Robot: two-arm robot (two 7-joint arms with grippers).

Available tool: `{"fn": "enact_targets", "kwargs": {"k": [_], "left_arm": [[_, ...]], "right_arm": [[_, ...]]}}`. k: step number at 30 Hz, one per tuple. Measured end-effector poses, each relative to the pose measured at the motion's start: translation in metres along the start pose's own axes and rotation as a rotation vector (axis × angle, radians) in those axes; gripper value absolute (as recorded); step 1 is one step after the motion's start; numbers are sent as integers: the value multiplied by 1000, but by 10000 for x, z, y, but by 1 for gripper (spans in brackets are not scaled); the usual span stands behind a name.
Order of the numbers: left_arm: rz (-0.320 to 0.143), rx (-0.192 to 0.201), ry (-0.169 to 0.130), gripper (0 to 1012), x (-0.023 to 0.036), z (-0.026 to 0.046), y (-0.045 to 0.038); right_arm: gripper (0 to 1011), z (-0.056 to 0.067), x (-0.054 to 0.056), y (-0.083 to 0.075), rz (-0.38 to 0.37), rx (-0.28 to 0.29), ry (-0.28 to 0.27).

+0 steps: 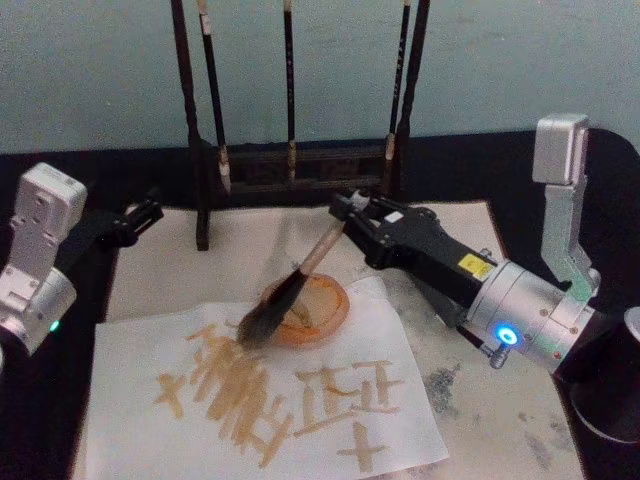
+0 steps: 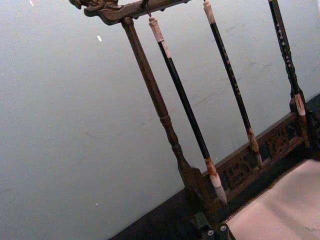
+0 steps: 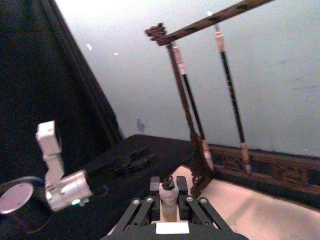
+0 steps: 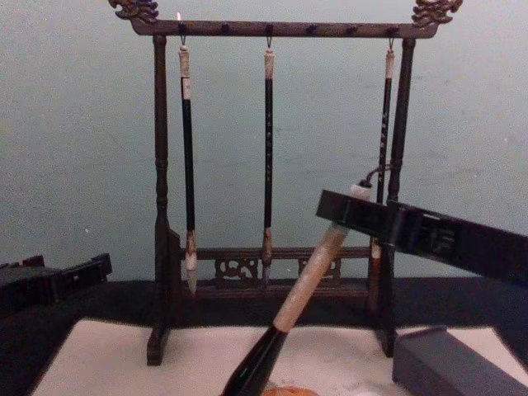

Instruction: Pick up the brush from the inkstone, write on the paper, then place the brush back to its original position.

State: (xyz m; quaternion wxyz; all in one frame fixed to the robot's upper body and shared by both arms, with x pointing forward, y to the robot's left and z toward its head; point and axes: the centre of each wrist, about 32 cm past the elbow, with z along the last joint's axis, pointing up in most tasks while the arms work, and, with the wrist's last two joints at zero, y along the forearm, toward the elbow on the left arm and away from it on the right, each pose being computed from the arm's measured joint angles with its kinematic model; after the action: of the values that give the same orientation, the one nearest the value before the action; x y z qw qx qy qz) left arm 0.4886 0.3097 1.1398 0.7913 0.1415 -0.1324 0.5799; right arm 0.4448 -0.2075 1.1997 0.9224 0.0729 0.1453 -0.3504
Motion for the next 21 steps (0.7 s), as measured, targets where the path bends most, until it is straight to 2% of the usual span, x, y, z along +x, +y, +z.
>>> {"fn": "enact_targets", "kwargs": {"k": [21], "left_arm": [[0, 0, 0, 1002, 0, 0, 0]], "right_arm": [[203, 77, -300, -41, 107, -31, -113]]}}
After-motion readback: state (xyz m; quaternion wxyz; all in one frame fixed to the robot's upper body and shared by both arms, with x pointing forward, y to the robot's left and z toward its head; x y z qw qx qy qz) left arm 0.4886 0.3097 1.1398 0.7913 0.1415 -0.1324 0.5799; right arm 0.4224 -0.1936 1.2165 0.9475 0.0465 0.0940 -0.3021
